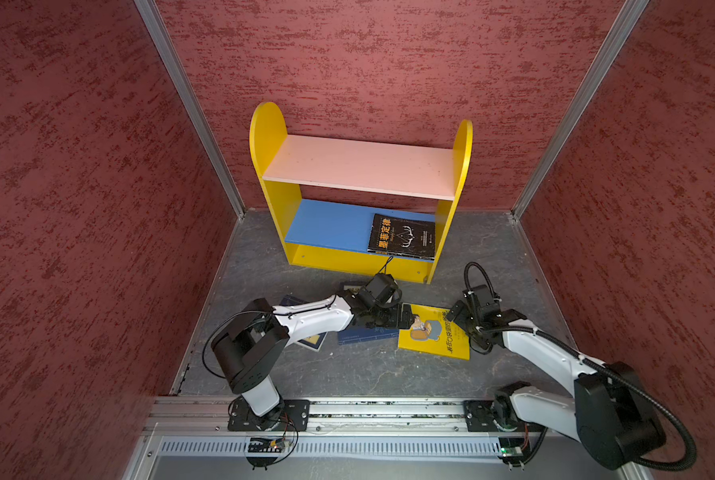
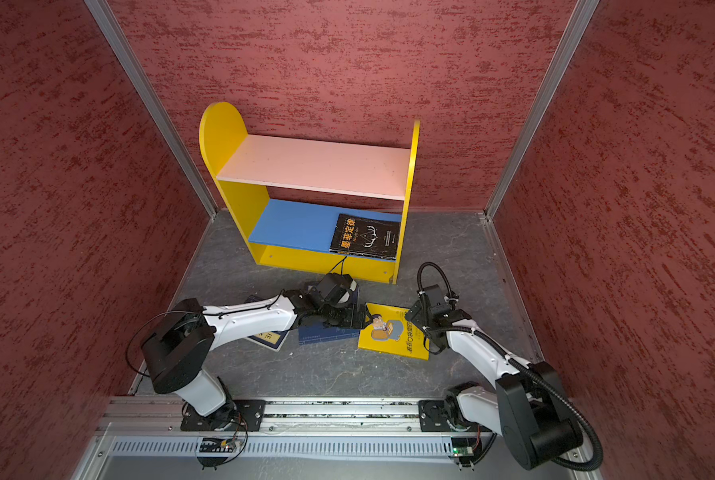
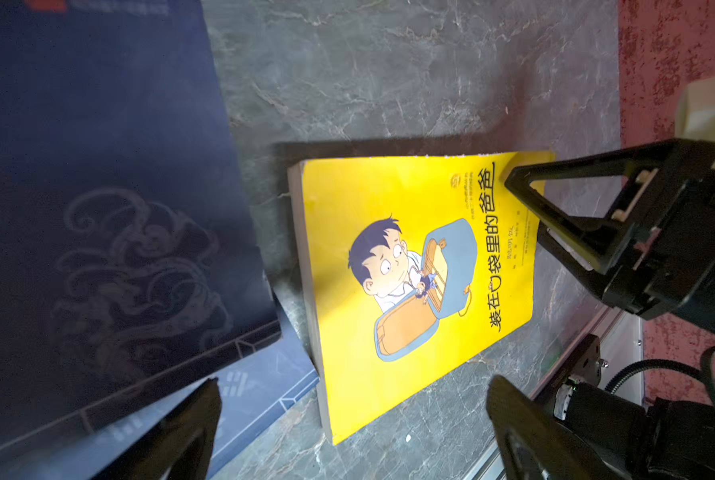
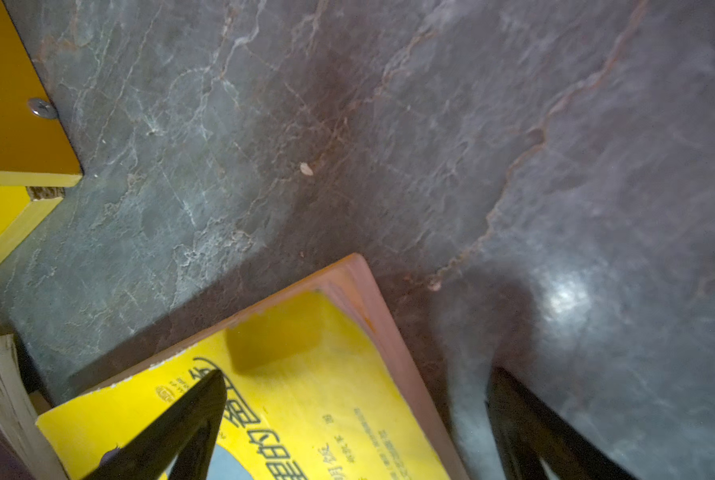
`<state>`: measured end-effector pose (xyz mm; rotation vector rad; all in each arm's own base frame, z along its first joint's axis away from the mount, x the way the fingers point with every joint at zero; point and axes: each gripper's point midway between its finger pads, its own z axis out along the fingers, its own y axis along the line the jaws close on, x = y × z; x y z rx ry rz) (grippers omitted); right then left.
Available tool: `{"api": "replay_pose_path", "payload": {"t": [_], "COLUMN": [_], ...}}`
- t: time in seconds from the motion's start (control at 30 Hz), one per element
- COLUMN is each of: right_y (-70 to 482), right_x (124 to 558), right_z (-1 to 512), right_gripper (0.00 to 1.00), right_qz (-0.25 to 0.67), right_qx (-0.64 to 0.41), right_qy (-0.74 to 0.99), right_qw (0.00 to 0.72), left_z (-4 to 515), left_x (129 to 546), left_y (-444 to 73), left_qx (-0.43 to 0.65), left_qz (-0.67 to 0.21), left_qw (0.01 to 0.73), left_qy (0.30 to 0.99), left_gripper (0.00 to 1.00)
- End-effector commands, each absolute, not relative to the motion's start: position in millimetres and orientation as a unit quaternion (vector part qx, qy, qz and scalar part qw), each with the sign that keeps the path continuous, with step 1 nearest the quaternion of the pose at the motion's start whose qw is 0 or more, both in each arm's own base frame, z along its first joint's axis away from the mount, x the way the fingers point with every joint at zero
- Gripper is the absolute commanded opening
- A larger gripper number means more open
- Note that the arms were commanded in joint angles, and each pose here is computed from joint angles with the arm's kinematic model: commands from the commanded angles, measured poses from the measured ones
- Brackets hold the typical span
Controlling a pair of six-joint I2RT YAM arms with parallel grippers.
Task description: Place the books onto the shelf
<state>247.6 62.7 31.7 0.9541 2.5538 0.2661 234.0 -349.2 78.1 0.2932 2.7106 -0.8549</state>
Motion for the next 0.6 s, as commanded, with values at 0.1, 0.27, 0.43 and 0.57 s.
{"api": "replay_pose_path", "payload": {"t": [0.1,0.27,0.43,0.57], "right_y": [56.6,57.1,52.9,50.0], "right_x": [257.9,257.9,254.2,249.0], "right_z": [45.3,48.9,53.7,52.4], "right_gripper": [0.99,0.99,0.99,0.99], "right_qz": [0.058,0.057,0.051,0.045], "right_qx": [0.313,0.307,0.307,0.309], "right_qy": [0.924,0.926,0.925,0.926], "right_qw": [0.213,0.213,0.217,0.213], "left_z": [80.2,66.3,57.7,51.3], "left_x": [220.5,211.4,207.7,205.4], "left_y": [-365.9,-373.3,-375.4,-380.1], "left_qx": [0.132,0.148,0.157,0.159], "left_qz": [-0.293,-0.279,-0.273,-0.277], "left_qw": [0.139,0.118,0.098,0.081], "left_qy": [0.937,0.941,0.944,0.944], "left_gripper": [0.99,0.99,0.99,0.99]}}
